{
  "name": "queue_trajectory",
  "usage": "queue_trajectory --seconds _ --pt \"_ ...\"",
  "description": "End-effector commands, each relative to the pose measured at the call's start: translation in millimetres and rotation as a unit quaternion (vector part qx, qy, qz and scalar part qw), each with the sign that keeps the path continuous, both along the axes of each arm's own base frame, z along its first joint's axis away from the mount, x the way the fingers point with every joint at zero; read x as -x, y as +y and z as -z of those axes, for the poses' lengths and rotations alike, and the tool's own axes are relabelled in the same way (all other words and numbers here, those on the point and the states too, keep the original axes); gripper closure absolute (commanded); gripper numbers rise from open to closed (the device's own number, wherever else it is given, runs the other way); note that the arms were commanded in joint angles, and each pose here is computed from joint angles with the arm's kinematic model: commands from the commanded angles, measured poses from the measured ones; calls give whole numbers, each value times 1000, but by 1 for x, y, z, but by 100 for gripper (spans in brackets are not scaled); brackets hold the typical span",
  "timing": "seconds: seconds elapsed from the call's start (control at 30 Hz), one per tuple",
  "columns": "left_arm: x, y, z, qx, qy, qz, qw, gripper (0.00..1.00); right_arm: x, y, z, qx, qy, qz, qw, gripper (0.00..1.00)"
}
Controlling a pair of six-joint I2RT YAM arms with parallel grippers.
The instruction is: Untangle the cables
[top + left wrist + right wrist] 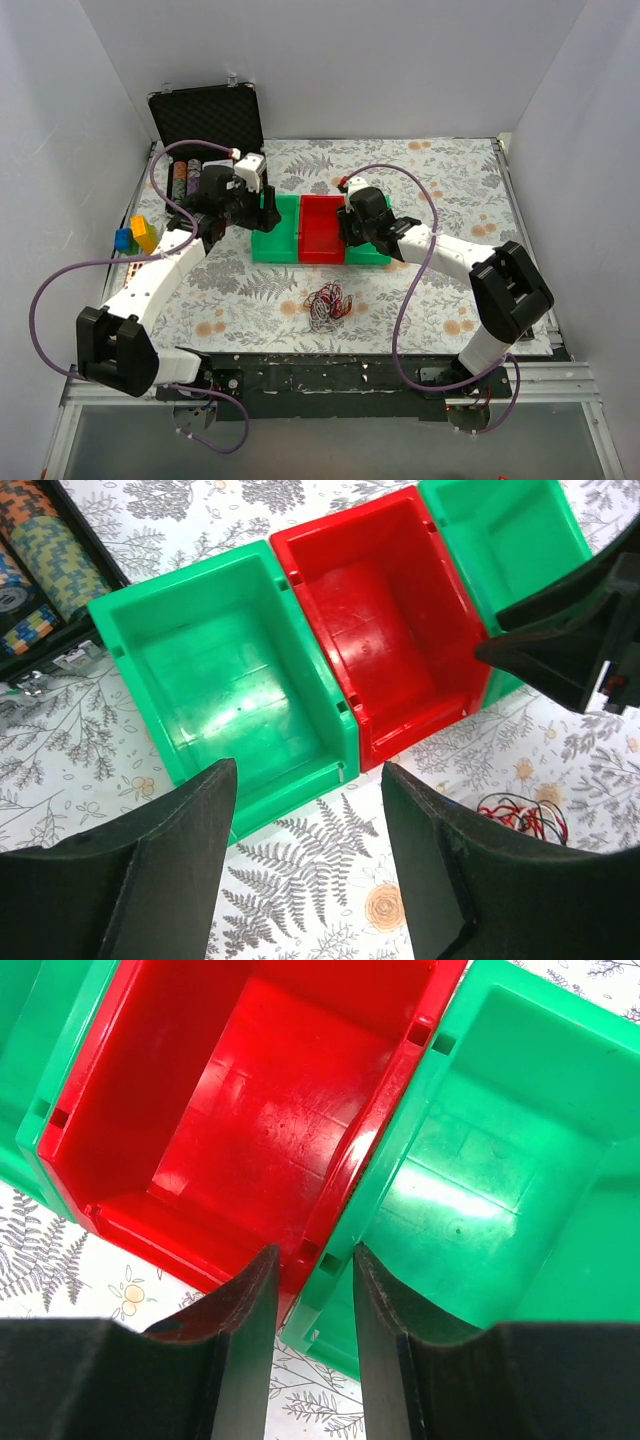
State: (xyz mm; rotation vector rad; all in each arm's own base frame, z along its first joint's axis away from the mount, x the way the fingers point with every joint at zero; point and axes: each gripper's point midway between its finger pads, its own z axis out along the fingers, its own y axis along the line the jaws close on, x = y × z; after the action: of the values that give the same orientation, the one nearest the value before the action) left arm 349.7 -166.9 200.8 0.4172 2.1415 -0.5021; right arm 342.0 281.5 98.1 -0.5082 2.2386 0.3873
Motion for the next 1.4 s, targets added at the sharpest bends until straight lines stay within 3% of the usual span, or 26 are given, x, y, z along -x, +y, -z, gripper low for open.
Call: queue_trajectory --seconds 0.0,0.13,0.4,0.53,0.73,0.93,1.27,1.37 --pt "20 -8 -3 12 13 36 999 40 0 18 -8 -21 -4 -32 999 70" --pt "39 -36 -2 11 19 87 996 37 7 30 -6 -33 5 -45 998 69" --pt "89 -81 41 -22 65 191 979 34 5 13 -44 -48 -23 21 998 32" --pt "104 -98 52 -14 82 225 971 34 24 -3 -71 -88 -39 23 995 26" --pt "114 -124 61 1 98 268 958 36 63 -29 -83 -137 -41 20 990 30" --pt "119 -148 66 14 121 309 943 47 97 -56 -66 -152 -26 26 988 46" --pt "122 -162 76 11 143 322 936 46 118 -63 -46 -167 -1 12 986 51" --pt "124 -165 81 4 145 325 934 57 118 -61 -45 -169 -1 8 986 53"
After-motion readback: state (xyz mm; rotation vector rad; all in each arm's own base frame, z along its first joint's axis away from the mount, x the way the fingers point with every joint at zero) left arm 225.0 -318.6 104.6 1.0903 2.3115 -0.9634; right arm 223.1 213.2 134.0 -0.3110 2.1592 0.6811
